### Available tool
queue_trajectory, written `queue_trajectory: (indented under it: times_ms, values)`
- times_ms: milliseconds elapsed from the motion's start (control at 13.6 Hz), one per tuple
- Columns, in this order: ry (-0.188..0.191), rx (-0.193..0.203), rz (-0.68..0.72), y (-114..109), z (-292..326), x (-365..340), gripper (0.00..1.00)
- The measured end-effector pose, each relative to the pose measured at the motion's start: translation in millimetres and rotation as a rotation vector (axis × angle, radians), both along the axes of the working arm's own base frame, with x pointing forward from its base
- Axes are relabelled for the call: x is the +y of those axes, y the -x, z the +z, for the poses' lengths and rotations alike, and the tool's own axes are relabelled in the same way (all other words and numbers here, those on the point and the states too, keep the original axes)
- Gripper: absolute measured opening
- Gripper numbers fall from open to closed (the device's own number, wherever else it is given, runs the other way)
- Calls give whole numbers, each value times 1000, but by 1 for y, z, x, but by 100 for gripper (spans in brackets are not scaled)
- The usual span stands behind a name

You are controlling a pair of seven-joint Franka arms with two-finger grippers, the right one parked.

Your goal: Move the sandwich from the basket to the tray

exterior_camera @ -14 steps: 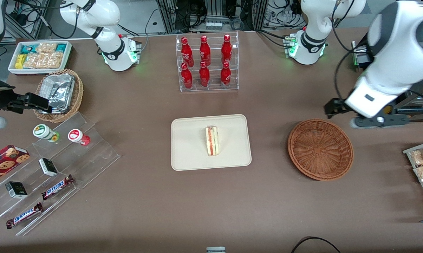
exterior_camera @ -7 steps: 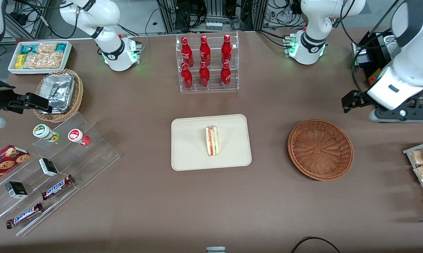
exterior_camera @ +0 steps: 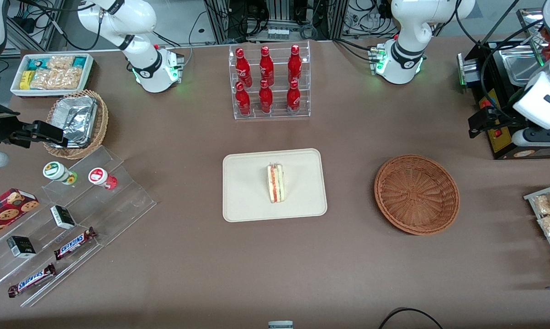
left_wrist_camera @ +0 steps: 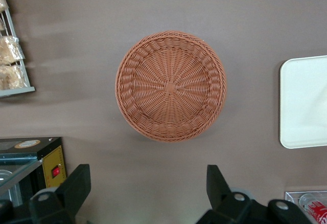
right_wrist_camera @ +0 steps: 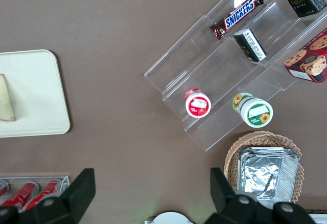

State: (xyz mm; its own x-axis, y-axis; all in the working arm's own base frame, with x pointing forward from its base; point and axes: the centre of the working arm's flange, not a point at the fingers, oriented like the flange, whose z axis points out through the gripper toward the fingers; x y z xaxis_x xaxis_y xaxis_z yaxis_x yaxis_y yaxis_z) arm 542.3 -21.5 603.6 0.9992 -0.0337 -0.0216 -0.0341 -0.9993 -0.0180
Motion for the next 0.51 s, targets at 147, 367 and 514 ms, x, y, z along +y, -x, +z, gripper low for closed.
queue_trajectory:
  times_ms: [147,367,514]
  values:
    - [4,-1,1,0,0,-1,100]
    - [5,-6,-7,0,2,-7,100]
    - [5,-2,-6,1,6,-7,100]
